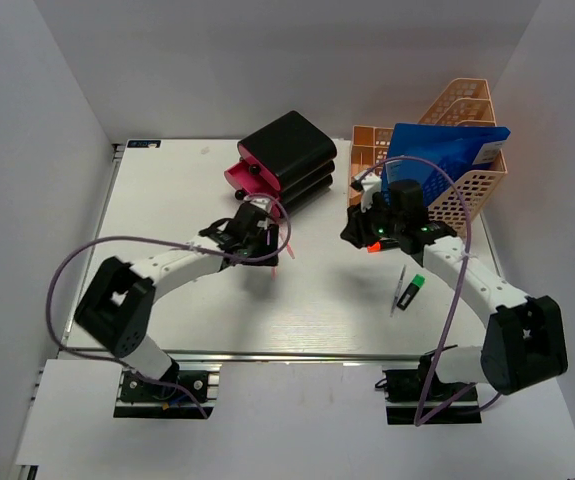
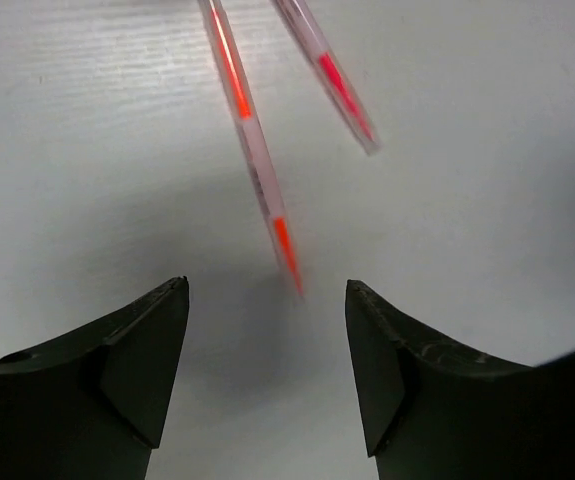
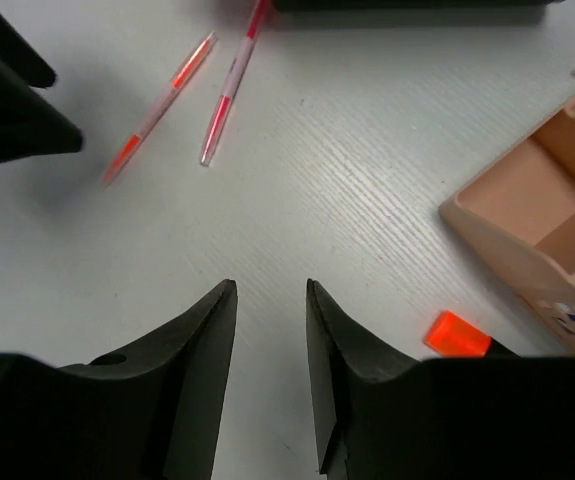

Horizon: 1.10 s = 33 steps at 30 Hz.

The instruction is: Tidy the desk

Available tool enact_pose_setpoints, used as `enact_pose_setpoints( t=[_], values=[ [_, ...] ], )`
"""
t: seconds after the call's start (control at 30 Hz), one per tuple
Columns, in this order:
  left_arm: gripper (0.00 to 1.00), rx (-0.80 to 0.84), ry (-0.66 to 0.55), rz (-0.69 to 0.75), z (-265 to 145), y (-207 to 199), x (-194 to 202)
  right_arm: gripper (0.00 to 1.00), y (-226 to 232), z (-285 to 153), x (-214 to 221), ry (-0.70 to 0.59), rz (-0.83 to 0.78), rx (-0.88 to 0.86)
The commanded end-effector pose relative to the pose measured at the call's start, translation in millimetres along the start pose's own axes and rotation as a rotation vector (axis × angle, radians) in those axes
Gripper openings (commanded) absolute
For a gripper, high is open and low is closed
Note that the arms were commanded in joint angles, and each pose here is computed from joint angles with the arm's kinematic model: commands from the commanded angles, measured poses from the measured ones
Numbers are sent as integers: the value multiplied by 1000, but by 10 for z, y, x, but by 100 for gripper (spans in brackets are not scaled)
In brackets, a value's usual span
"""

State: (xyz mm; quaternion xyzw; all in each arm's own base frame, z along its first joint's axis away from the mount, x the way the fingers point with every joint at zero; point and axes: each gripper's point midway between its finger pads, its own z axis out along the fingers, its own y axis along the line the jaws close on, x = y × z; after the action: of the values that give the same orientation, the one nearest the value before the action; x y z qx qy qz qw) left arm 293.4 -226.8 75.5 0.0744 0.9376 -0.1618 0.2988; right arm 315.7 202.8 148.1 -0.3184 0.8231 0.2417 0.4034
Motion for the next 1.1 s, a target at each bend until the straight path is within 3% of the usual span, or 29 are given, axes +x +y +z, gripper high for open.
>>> enact_pose_setpoints(
  t=[0.0, 0.13, 0.2, 0.33, 0.5, 0.73, 0.93, 1.07],
  values=[
    [74, -200, -30, 7, 152, 138, -134, 40, -1, -183, -249, -109, -3, -33],
    [73, -241, -62, 33, 309, -5, -349, 41, -50, -257, -285, -146, -31, -6],
    [72, -294, -20, 58, 444, 27, -284, 41, -74, -288, -302, -157, -41, 7],
    [64, -362, -14, 78, 518, 25, -402, 41, -74, -313, -291, -164, -49, 6],
    [51, -379, 25, 94, 644, 47, -336, 40, -119, -325, -276, -162, -43, 11],
    [47, -380, 72, 86, 779, 142, -197, 40, -123, -339, -271, -168, -42, 8],
    [23, -348, 130, 73, 840, 155, -26, 40, -136, -357, -275, -172, -44, 9],
    [17, -296, 186, 45, 775, 132, 211, 40, -141, -373, -286, -179, -44, 8]
  ],
)
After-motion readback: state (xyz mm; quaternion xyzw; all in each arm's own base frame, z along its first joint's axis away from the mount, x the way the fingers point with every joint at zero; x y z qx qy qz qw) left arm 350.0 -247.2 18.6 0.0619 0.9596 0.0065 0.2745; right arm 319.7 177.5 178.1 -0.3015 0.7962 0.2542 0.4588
